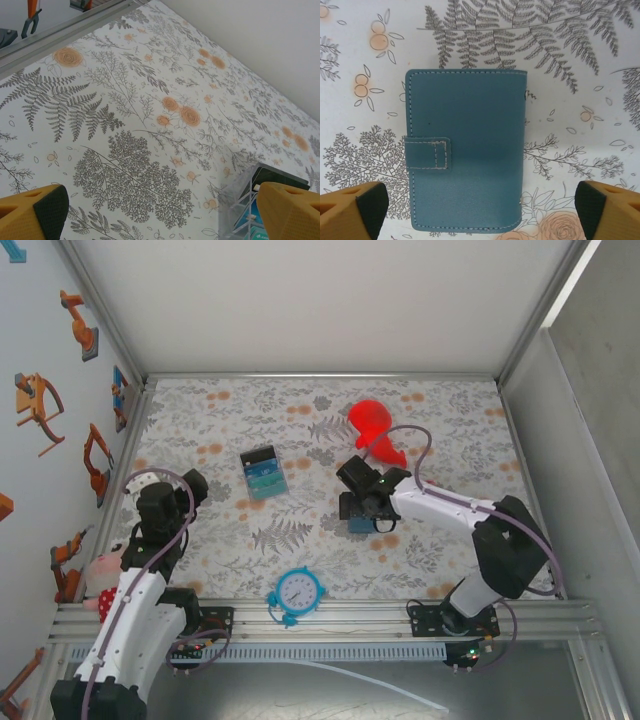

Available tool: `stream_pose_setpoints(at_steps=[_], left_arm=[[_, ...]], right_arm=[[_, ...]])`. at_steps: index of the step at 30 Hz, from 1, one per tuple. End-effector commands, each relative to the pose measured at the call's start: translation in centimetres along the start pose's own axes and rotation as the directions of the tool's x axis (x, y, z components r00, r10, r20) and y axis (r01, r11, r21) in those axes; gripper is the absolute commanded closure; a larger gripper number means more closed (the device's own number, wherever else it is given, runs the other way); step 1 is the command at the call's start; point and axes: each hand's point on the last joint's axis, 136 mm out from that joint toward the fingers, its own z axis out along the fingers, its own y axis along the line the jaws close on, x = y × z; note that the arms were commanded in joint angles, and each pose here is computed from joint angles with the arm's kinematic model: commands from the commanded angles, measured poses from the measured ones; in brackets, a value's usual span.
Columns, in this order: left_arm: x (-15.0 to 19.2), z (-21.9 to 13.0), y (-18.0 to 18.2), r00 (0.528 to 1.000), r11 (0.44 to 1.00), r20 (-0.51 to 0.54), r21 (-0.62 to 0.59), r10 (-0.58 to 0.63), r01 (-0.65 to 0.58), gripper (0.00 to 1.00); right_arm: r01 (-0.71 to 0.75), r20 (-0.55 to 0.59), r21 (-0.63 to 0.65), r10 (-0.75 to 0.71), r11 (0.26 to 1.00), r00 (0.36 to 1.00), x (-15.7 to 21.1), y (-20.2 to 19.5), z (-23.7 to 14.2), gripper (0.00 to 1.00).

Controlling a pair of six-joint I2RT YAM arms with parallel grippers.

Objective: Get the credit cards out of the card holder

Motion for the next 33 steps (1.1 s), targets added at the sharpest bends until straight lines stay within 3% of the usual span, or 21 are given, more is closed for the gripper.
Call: stream_pose_setpoints(at_steps=[1, 14, 19, 26, 33], left_arm=[[-0.4, 0.0, -0.6, 1.0, 1.0, 0.005, 0.025, -0.017, 0.017, 0.03], [-0.2, 0.1, -0.7, 1.0, 1.0, -0.002, 0.029, -0.013, 0.013, 0.03], [-0.1, 0.1, -0.7, 1.0, 1.0, -0.016, 0.02, -0.016, 0.016, 0.03], [-0.2, 0.1, -0.9, 1.0, 0.999, -0.021, 0.023, -0.023, 0.023, 0.03], [-0.7, 0.0, -1.5, 0.999, 0.998, -0.024, 0.043, -0.038, 0.039, 0.03]], right_arm=[[0.012, -0.028, -0.018, -0.013, 1.0, 1.0, 0.1, 0.8, 0.3, 0.01], [0.028, -0.108, -0.039, -0.032, 0.999, 0.994, 1.1, 1.7, 3.6, 0.01], [0.014, -0.121, -0.047, -0.02, 0.999, 0.992, 1.5, 1.2, 4.4, 0.05], [0.039, -0.133, -0.016, -0.041, 0.999, 0.99, 2.2, 0.2, 4.9, 0.15], [0.067, -0.105, -0.064, -0.073, 0.996, 0.992, 2.0, 0.7, 4.3, 0.31]])
